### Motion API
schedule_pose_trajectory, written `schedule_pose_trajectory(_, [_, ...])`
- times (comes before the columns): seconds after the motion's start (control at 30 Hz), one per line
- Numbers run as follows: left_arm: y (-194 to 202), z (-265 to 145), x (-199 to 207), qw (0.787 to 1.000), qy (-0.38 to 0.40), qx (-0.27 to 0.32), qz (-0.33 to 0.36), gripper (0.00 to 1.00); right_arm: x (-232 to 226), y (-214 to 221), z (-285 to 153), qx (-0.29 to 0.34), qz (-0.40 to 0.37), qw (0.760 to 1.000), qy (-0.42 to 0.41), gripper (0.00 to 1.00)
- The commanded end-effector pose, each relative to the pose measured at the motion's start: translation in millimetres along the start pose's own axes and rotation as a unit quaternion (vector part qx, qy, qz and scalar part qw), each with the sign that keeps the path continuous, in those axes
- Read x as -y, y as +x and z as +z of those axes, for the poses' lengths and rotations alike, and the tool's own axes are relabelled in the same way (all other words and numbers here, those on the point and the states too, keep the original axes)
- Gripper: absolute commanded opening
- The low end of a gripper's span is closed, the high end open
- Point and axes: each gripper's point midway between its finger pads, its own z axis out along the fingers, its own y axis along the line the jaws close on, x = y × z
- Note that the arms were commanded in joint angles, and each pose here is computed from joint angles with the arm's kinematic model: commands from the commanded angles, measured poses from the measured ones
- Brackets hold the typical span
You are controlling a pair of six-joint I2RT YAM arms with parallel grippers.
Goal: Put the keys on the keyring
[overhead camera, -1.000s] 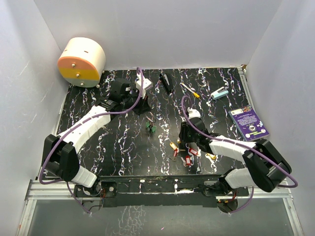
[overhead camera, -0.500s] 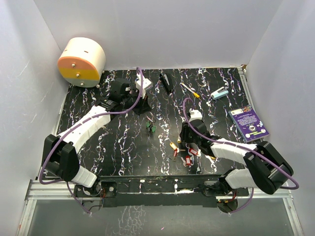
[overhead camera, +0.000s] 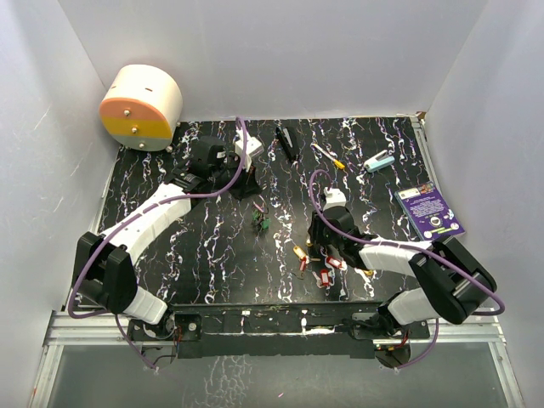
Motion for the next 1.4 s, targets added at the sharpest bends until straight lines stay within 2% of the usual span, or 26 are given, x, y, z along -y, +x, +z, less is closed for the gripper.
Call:
schedule_pose_trajectory(0.0, [-17,-10,6,0.999,0.01,0.032,0.013,0.0,-7,-16,5,0.04,0.003,0.999,-0.013,0.37])
schedule_pose_trajectory(0.13, [-17,-10,5,0.999,0.011,0.032,0.011,0.0,-7,-12,5,0.04,0.007,0.999,-0.014,0.32])
schedule_pose_trajectory(0.2, [-16,-9,5,0.999,0.012,0.031,0.011,0.0,-6,-11,5,0.041,0.009,0.999,-0.013,0.22])
schedule_pose_trajectory(0.27, [-16,-9,5,0.999,0.012,0.031,0.01,0.0,-5,-9,5,0.038,0.011,0.999,-0.013,0.18])
schedule_pose_trajectory(0.63, [-15,-9,5,0.999,0.01,0.031,0.01,0.0,-11,-13,8,0.042,0.014,0.999,-0.018,0.23])
schedule_pose_trajectory(0.87, [-14,-8,5,0.999,0.013,0.031,0.009,0.0,-7,-11,9,0.05,0.021,0.999,-0.006,0.23])
schedule_pose_trajectory(1.1, [-13,-8,6,0.999,0.014,0.031,0.01,0.0,-2,-7,16,0.06,0.033,0.998,0.005,0.18])
schedule_pose_trajectory(1.23, [-12,-8,5,0.999,0.013,0.03,0.008,0.0,0,-13,16,0.083,0.041,0.996,0.009,0.08])
schedule_pose_trajectory(1.37, [-14,-9,5,0.999,0.012,0.03,0.009,0.0,5,-10,7,0.098,0.04,0.994,0.01,0.08])
